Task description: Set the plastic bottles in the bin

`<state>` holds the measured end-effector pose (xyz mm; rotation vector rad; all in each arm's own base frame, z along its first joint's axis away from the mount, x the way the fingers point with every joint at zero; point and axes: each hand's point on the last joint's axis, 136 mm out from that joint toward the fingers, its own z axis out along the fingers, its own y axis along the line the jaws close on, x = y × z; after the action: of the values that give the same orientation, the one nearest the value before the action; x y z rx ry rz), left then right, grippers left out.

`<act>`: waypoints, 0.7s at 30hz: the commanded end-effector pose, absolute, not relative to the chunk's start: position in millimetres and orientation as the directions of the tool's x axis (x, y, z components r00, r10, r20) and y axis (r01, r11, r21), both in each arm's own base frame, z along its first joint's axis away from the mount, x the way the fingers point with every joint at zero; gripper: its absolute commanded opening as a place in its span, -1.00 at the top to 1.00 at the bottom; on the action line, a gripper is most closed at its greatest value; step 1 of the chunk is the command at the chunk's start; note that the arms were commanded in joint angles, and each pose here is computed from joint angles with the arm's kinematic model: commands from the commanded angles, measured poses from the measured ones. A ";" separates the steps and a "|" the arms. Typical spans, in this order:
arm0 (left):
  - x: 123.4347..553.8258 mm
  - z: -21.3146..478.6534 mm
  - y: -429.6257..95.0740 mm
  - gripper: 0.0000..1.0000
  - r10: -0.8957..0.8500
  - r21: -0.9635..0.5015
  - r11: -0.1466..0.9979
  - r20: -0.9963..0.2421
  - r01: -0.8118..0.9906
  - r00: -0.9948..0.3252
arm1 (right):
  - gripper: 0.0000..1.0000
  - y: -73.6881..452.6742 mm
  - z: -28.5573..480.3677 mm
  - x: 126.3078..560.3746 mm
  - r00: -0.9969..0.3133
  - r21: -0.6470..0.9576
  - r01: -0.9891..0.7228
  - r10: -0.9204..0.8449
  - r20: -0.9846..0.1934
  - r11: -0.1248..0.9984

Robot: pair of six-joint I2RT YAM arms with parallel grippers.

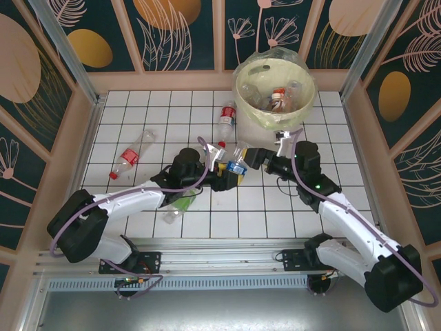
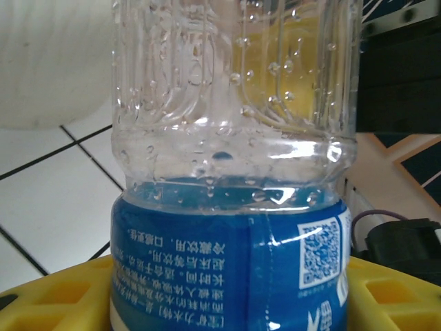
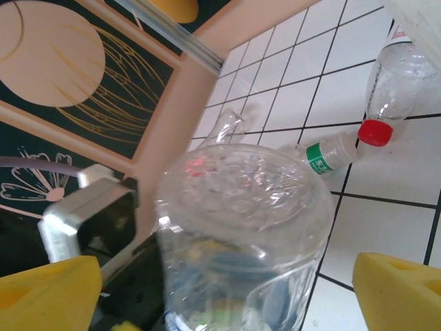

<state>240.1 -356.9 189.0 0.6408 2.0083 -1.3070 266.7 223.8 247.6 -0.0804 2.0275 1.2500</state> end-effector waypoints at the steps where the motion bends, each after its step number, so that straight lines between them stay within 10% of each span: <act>1: 235.9 214.5 -361.0 -0.20 0.003 -0.589 0.325 -0.781 0.740 -0.624 | -0.96 228.5 263.8 274.1 -0.687 0.729 -0.441 0.326 -0.649 0.524; 21: 229.4 205.9 -375.6 -0.36 0.040 -0.594 0.310 -0.772 0.742 -0.635 | -0.19 237.5 268.1 273.7 -0.684 0.727 -0.475 0.310 -0.660 0.496</act>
<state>230.4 -367.9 194.4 0.6717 1.9705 -1.3396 271.3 236.1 244.8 -0.1050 2.0361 1.2636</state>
